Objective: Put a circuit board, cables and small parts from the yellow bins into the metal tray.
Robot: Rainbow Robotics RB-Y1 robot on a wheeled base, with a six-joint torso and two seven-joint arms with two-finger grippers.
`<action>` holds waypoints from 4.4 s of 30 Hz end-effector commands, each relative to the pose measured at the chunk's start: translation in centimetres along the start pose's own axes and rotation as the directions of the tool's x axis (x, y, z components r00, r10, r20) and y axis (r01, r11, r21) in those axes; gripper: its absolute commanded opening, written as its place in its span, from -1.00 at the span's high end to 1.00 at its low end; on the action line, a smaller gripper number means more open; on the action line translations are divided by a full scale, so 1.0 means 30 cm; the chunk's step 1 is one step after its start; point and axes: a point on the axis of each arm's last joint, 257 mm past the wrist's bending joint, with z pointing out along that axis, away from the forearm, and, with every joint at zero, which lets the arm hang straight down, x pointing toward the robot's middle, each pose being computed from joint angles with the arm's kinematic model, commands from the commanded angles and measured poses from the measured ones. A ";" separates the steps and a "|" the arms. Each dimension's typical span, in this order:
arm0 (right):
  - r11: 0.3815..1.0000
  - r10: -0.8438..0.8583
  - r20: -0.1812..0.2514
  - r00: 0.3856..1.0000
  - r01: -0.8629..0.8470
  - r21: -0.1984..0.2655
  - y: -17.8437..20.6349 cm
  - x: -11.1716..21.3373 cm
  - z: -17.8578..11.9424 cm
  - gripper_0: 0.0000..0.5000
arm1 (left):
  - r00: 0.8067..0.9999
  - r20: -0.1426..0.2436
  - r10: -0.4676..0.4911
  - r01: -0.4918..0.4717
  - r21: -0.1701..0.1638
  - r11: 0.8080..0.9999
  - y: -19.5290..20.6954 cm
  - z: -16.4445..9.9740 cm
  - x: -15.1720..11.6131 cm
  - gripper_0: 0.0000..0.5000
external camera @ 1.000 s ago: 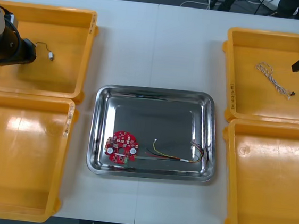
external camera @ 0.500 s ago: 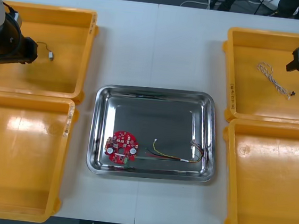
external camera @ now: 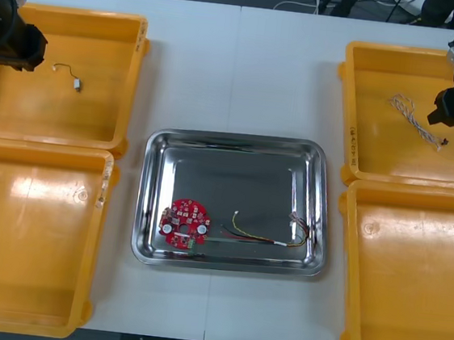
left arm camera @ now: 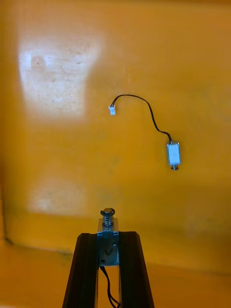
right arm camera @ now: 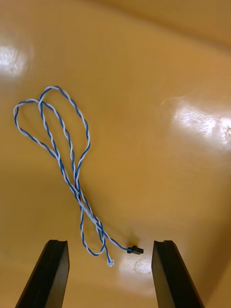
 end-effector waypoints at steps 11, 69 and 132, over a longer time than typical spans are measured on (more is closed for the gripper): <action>0.948 -0.316 0.048 0.947 0.315 0.036 0.075 -0.135 -0.006 -1.00 | 0.999 0.040 0.023 -0.021 -0.034 0.999 -0.130 -0.247 0.005 1.00; 0.986 -0.165 0.086 0.983 0.166 -0.004 0.093 -0.029 0.148 -1.00 | 0.995 -0.084 0.057 -0.038 0.210 0.977 -1.019 0.105 0.555 1.00; 0.992 -0.104 0.011 0.995 0.104 -0.074 0.173 -0.029 -0.275 1.00 | 0.997 -0.072 -0.005 0.016 0.158 0.987 -0.717 -0.319 0.131 -1.00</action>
